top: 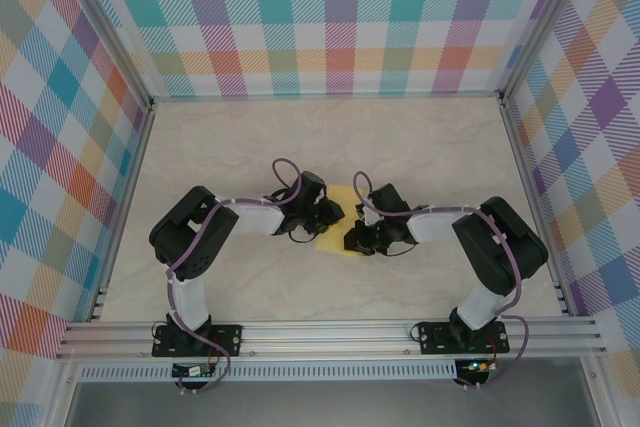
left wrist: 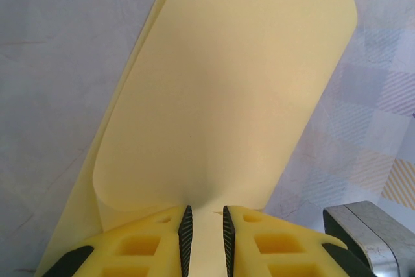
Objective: Fold a paper plane with a square sheet of paper (pick it up from the middle)
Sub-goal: Fold the triangle a second time at the center of the table.
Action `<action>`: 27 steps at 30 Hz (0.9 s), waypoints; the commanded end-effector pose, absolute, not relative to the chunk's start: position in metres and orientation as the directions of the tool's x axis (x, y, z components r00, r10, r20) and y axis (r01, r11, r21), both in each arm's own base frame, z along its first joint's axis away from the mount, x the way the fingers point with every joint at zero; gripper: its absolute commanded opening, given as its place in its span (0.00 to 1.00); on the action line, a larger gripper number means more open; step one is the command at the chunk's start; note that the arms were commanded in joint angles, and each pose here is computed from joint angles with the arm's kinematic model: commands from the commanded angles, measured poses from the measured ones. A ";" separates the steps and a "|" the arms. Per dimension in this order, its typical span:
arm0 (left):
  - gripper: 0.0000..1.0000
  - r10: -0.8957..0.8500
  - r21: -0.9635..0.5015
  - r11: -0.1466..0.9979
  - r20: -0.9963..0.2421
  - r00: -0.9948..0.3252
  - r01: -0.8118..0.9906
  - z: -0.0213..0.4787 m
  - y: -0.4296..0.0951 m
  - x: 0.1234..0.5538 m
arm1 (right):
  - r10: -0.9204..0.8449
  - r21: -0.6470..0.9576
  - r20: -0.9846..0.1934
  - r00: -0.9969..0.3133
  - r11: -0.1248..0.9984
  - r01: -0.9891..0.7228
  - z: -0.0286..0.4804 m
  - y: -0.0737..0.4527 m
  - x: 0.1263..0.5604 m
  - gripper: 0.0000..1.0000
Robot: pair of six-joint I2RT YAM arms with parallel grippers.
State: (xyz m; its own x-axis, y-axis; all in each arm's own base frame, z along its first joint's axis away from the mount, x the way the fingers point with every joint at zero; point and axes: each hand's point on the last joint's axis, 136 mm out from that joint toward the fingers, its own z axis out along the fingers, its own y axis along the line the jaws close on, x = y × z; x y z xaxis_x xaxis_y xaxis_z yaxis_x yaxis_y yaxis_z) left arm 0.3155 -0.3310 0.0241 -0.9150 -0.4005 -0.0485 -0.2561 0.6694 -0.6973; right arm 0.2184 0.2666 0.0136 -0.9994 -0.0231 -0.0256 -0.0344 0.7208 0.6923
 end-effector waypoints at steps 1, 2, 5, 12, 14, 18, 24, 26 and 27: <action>0.23 -0.401 -0.594 0.738 -0.005 -0.916 -0.320 -0.013 -0.312 0.293 | -0.021 0.664 0.058 -0.998 0.747 0.023 0.003 0.253 0.194 0.12; 0.23 -0.401 -0.595 0.737 -0.004 -0.916 -0.320 -0.012 -0.313 0.293 | -0.025 0.667 0.065 -0.998 0.744 0.025 0.002 0.253 0.191 0.12; 0.23 -0.402 -0.592 0.739 -0.004 -0.916 -0.322 -0.013 -0.312 0.292 | -0.037 0.690 0.090 -0.995 0.723 0.036 0.000 0.254 0.183 0.12; 0.23 -0.401 -0.593 0.738 -0.003 -0.916 -0.321 -0.013 -0.313 0.293 | 0.004 0.706 0.095 -0.995 0.705 0.070 0.007 0.245 0.177 0.13; 0.23 -0.399 -0.596 0.737 -0.003 -0.917 -0.318 -0.013 -0.313 0.293 | 0.013 0.720 0.075 -0.997 0.691 0.063 0.017 0.244 0.181 0.13; 0.23 -0.393 -0.602 0.736 -0.007 -0.920 -0.309 -0.011 -0.315 0.293 | 0.027 0.753 -0.007 -1.000 0.657 0.013 0.049 0.250 0.200 0.14; 0.23 -0.396 -0.602 0.734 -0.006 -0.918 -0.313 -0.012 -0.315 0.294 | 0.087 0.749 -0.013 -0.996 0.661 0.048 0.050 0.267 0.240 0.11; 0.23 -0.397 -0.605 0.732 -0.007 -0.918 -0.313 -0.011 -0.315 0.295 | 0.119 0.745 0.005 -0.993 0.662 0.083 0.040 0.268 0.246 0.11; 0.23 -0.396 -0.605 0.732 -0.006 -0.918 -0.312 -0.011 -0.315 0.294 | 0.124 0.743 0.017 -0.992 0.662 0.096 0.035 0.269 0.248 0.11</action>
